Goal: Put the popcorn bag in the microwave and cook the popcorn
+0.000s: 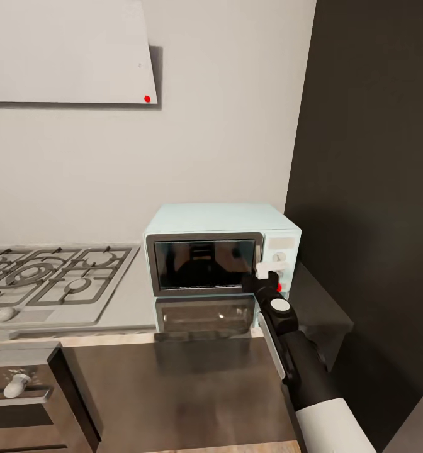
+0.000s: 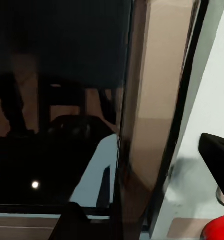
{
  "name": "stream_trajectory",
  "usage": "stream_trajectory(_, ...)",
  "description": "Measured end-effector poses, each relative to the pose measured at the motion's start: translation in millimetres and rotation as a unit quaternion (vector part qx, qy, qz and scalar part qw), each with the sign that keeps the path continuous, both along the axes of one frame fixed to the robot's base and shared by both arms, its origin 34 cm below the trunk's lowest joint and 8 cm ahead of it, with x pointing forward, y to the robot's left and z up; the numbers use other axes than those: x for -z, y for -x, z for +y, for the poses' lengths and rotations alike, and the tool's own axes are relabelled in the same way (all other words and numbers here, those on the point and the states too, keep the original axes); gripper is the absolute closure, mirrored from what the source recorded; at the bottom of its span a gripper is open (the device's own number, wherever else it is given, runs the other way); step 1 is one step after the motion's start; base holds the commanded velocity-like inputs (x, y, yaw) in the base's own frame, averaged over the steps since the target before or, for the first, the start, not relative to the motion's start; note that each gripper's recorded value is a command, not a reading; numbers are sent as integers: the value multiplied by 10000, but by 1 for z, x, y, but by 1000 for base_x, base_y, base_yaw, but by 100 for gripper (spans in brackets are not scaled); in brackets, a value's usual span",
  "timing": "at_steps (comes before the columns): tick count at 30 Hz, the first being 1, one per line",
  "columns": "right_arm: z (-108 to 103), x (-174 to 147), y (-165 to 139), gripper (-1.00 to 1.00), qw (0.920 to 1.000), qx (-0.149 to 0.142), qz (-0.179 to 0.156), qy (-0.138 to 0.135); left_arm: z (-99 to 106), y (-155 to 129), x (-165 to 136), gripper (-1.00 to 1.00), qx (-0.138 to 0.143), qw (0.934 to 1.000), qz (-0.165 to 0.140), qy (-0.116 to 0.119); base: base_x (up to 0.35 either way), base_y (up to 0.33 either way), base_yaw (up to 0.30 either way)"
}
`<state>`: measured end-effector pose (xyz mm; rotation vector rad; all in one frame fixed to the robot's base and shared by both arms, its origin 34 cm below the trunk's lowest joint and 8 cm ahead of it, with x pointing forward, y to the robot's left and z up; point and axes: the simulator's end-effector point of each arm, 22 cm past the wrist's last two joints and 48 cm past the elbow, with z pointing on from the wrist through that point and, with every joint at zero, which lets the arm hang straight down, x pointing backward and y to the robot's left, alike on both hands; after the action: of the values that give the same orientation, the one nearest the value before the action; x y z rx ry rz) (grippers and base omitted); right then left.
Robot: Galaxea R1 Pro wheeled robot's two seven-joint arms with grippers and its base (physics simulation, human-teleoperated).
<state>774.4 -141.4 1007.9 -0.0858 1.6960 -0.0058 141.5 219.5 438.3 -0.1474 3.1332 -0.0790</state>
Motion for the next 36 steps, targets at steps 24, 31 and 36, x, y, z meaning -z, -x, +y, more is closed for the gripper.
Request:
stream_trajectory(24,-3,8,0,100,9997,49,226,116,0,0,0,-100,-8,10000,2,5,-40,0,0)
stream_trajectory(31,5,7,1,100,9997,-53,222,7,0,0,0,-100,-8,10000,4,5,-334,0,0)
stream_trajectory(36,5,7,1,100,9997,-62,216,-4,0,0,0,-100,-5,10000,4,6,-302,0,0)
